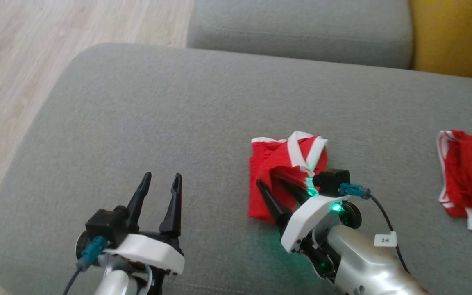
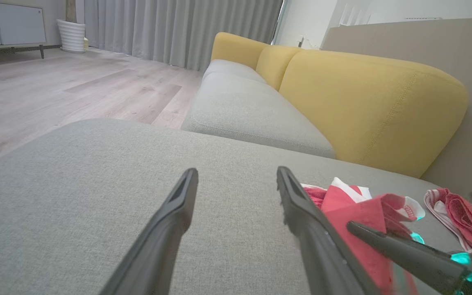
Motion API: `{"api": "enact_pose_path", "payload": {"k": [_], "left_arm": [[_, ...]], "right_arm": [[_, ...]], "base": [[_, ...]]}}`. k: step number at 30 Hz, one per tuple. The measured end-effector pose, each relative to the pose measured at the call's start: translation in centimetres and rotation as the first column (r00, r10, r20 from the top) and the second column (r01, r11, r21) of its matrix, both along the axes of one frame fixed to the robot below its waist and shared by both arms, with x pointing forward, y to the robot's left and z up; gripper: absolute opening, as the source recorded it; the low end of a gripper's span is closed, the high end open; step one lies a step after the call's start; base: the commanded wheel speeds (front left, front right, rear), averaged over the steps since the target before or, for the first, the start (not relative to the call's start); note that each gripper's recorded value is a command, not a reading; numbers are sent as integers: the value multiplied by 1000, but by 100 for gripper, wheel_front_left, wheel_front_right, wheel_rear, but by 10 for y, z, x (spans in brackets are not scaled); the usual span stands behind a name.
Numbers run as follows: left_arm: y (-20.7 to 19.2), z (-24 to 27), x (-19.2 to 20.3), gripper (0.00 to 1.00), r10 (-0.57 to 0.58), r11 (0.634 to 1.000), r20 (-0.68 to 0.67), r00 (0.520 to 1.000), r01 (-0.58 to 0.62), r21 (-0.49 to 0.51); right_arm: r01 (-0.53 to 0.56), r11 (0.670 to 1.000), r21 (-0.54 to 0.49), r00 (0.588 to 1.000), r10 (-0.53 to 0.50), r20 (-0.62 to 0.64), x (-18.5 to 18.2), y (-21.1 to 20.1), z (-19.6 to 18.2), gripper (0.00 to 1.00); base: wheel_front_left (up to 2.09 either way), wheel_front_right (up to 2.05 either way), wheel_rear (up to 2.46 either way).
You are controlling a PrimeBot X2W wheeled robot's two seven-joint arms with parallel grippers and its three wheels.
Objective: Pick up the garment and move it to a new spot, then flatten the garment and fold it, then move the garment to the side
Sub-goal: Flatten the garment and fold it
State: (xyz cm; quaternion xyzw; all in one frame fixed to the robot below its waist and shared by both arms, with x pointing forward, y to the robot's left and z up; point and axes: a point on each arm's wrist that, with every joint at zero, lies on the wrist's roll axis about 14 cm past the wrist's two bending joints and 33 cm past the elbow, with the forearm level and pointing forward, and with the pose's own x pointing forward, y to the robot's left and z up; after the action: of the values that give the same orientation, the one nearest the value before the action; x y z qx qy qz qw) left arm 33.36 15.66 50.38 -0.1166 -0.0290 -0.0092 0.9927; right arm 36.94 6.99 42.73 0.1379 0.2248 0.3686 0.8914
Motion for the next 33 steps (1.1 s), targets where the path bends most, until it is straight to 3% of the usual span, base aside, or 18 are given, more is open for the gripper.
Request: {"api": "enact_pose_path", "payload": {"k": [12, 19, 25, 33], "left_arm": [[-24, 23, 9, 100, -82, 997, 75, 994, 82, 2], [-36, 31, 17, 100, -122, 992, 98, 988, 122, 3], [-46, 33, 22, 100, -150, 989, 104, 983, 151, 2], [-52, 27, 25, 100, -168, 986, 84, 982, 169, -2]], "right_arm": [[50, 998, -34, 998, -49, 33, -16, -30, 5, 100], [166, 986, -22, 982, -164, 89, -3, -74, 16, 100], [328, 945, -8, 935, -323, 146, 13, -135, 22, 100], [478, 878, -4, 821, -445, 357, 28, -194, 54, 100]], "base": [[0, 0, 0], [0, 0, 0], [0, 0, 0], [0, 0, 0]]}}
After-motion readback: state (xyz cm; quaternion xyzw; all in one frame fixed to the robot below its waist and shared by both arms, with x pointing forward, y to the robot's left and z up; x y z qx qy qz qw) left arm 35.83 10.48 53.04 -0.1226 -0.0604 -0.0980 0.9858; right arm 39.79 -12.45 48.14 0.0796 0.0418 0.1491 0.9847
